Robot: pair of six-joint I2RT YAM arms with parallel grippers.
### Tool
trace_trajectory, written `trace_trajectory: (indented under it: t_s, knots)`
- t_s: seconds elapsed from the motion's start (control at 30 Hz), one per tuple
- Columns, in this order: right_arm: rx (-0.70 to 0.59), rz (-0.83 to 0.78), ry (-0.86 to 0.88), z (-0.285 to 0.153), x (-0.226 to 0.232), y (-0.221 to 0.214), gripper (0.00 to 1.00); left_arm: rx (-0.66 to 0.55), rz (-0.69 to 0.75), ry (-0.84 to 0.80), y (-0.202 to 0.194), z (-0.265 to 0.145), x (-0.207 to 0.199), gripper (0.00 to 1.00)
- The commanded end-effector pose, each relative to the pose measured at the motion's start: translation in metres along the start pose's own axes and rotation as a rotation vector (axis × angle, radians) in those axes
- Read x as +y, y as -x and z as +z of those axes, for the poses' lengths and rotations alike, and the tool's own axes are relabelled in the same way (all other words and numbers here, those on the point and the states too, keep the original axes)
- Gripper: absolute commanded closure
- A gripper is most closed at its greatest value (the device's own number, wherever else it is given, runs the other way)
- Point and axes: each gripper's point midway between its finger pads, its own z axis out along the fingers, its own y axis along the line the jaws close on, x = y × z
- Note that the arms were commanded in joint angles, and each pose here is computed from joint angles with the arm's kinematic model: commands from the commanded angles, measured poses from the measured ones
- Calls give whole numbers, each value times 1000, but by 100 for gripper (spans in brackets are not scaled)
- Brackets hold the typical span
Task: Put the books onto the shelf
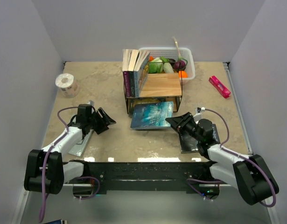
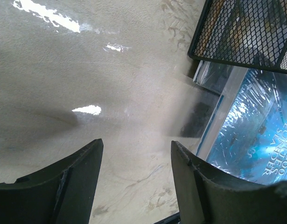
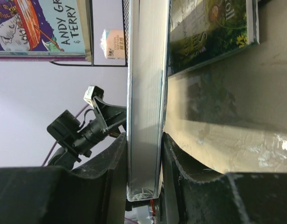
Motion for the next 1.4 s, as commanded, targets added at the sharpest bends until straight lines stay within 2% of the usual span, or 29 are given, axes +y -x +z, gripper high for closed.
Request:
trace_trajectory:
  t_s: [0.0, 0.17, 0.67, 1.07, 1.13, 1.17, 1.3, 1.37]
  knots:
    - [-90, -103, 363, 2, 107, 28, 100, -49, 38, -66, 21, -1, -20, 36]
    - [-82, -98, 344, 19, 100, 31, 100, -41, 31, -65, 22, 3, -21, 36]
    - [-13, -125, 64, 62, 21, 29, 100, -29, 14, -85, 27, 15, -25, 37]
    - [38, -155, -133, 77, -19, 29, 100, -17, 6, -113, 29, 26, -30, 39]
    - [44, -158, -162, 78, -24, 29, 93, -16, 6, -114, 30, 27, -30, 39]
    - [50, -158, -181, 77, -29, 28, 83, -18, 9, -116, 31, 27, -31, 39]
    - [54, -174, -236, 74, -39, 29, 62, -11, 8, -117, 30, 30, -31, 39]
    - [59, -187, -270, 72, -44, 29, 58, -6, 9, -119, 30, 31, -31, 39]
